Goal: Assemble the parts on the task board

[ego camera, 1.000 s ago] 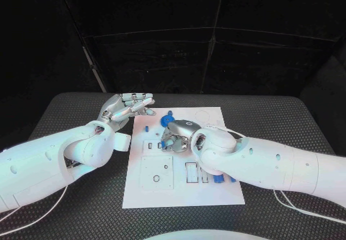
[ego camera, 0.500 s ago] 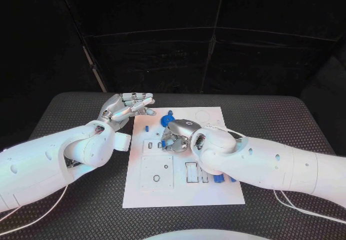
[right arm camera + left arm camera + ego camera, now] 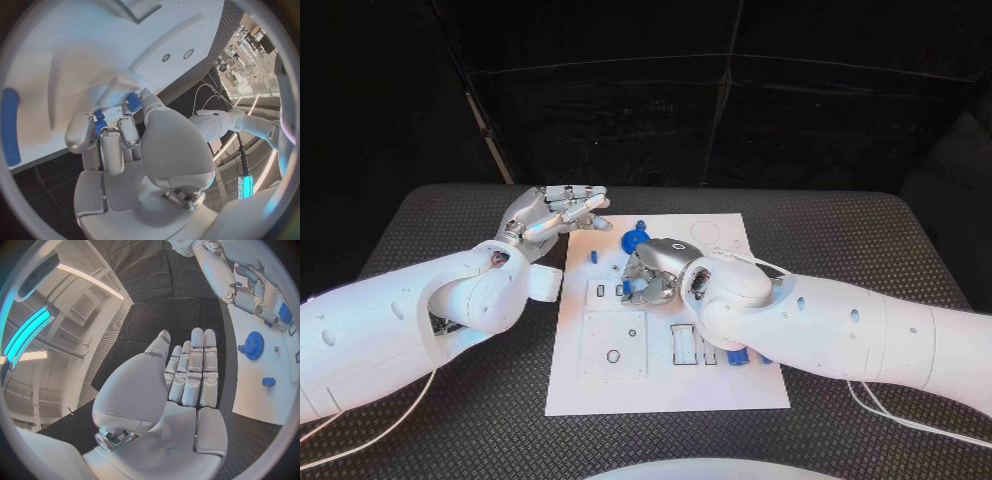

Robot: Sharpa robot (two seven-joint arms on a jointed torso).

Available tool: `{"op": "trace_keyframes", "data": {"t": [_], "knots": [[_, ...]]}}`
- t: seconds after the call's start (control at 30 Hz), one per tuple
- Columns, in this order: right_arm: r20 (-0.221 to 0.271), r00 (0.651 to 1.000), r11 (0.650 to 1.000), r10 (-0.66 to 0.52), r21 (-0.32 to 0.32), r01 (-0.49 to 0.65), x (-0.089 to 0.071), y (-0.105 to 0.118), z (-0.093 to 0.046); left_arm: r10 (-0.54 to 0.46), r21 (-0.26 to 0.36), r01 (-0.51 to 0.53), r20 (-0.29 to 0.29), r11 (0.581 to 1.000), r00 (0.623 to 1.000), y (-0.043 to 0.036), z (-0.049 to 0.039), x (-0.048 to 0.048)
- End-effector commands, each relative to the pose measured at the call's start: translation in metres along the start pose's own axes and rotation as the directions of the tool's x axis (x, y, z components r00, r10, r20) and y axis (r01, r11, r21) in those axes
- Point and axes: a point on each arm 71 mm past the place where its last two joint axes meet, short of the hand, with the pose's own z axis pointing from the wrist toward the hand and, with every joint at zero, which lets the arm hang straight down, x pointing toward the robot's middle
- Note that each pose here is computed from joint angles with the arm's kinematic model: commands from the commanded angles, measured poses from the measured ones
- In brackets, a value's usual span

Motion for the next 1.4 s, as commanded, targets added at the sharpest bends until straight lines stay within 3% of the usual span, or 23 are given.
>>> {"op": "trace_keyframes", "data": {"t": [0.03,0.27,0.5,0.63,0.73,0.83,0.93,1.07,1.13,1.27,1.4], "knots": [[0.005,1.000,1.000,-0.002,0.017,0.002,0.002,-0.002,0.000,-0.003,0.007,0.003,-0.014,1.000,1.000,-0.0013,0.0004,0.0015],[0.077,0.997,1.000,0.016,-0.005,-0.015,-0.003,-0.001,-0.003,-0.003,0.005,0.003,-0.014,1.000,1.000,-0.0009,0.0006,0.0009],[0.177,0.981,0.987,0.076,-0.155,-0.049,-0.009,0.005,-0.019,0.095,-0.025,-0.096,-0.038,0.995,0.995,0.0020,0.0009,-0.0044],[0.183,0.970,0.955,0.158,-0.278,-0.103,-0.016,0.001,-0.038,0.192,-0.076,-0.197,-0.065,0.977,0.979,0.0066,0.0006,-0.0101],[0.177,0.952,0.928,0.249,-0.325,-0.182,-0.027,-0.006,-0.047,0.258,-0.111,-0.266,-0.084,0.958,0.963,0.0096,0.0001,-0.0137],[0.206,0.899,0.889,0.386,-0.342,-0.304,-0.046,-0.019,-0.057,0.332,-0.157,-0.342,-0.086,0.927,0.939,0.0130,-0.0002,-0.0192],[0.250,0.829,0.850,0.500,-0.325,-0.415,-0.069,-0.037,-0.063,0.401,-0.224,-0.423,-0.140,0.878,0.905,0.0180,-0.0010,-0.0222],[0.314,0.762,0.821,0.566,-0.301,-0.486,-0.097,-0.061,-0.070,0.510,-0.313,-0.580,-0.282,0.752,0.813,0.0219,0.0007,-0.0218],[0.348,0.742,0.818,0.574,-0.289,-0.497,-0.111,-0.072,-0.073,0.568,-0.348,-0.662,-0.340,0.664,0.749,0.0211,0.0041,-0.0221],[0.399,0.710,0.814,0.580,-0.269,-0.514,-0.129,-0.089,-0.076,0.640,-0.368,-0.764,-0.417,0.530,0.645,0.0186,0.0116,-0.0187],[0.427,0.693,0.812,0.581,-0.248,-0.528,-0.137,-0.101,-0.077,0.671,-0.369,-0.820,-0.473,0.438,0.571,0.0157,0.0211,-0.0089]]}}
